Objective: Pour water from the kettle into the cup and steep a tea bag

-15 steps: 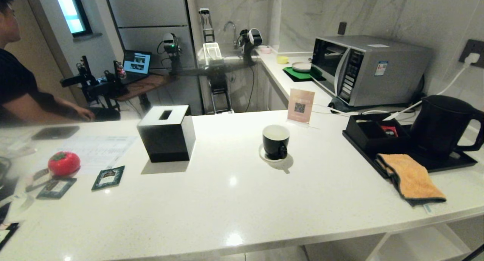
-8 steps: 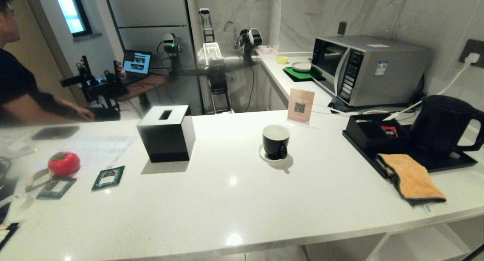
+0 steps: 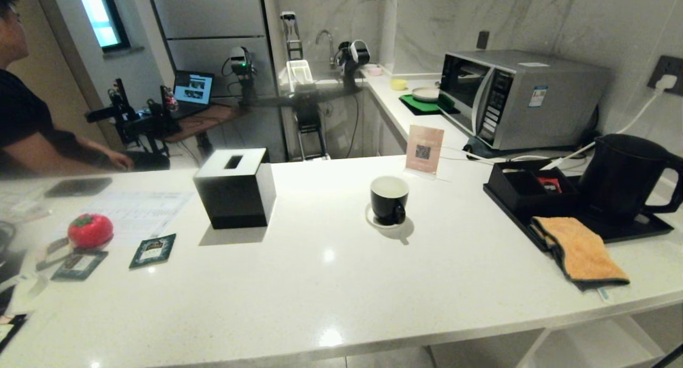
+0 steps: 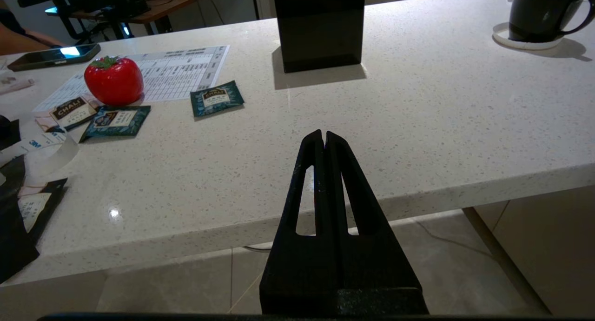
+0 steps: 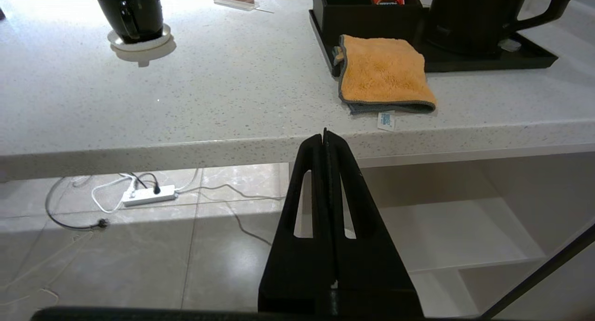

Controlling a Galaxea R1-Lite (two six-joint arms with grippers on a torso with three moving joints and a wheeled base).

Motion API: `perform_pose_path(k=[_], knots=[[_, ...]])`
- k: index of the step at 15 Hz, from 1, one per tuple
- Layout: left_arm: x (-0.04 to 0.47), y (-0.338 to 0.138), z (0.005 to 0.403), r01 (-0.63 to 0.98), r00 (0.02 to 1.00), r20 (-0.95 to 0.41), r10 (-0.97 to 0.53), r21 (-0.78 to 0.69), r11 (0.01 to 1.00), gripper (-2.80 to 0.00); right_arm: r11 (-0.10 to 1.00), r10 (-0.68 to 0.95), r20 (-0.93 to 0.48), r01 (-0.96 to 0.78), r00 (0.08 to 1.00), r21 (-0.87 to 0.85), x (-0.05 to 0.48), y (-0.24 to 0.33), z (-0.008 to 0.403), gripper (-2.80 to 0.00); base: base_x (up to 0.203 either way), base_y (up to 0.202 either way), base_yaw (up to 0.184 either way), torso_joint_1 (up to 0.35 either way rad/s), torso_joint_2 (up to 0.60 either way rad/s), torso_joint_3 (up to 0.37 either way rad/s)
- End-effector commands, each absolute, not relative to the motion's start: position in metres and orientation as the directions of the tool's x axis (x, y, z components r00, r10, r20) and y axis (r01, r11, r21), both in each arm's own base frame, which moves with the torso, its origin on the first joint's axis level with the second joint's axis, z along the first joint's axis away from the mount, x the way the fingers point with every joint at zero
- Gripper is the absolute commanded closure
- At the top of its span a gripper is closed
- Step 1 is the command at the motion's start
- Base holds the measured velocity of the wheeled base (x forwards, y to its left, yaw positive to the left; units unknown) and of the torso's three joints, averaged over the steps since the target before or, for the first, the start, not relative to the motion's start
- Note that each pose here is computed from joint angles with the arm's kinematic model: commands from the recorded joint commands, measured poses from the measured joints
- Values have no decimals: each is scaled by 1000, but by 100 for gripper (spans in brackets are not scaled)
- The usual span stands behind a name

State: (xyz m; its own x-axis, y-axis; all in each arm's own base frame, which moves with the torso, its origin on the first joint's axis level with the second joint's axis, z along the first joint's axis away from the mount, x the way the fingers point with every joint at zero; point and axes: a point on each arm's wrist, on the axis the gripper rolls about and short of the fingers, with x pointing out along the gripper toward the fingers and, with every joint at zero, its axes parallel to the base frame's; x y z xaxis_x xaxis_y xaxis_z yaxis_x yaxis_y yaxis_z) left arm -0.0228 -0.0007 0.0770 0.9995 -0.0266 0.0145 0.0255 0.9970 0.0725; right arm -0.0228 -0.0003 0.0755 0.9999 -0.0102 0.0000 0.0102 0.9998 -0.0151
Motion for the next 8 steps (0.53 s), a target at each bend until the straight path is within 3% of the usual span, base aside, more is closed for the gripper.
perform_pose_path(k=[1,8], knots=[[-23,-1,77,25,1000,14,-26,72,997,0,999,-28,-1,28,1000,27,-23,-1,76,0,0,0,0,0,0,0],[-23,-1,77,25,1000,14,-26,72,997,0,997,-51,3,50,999,55,-23,-1,76,0,0,0,0,0,0,0]])
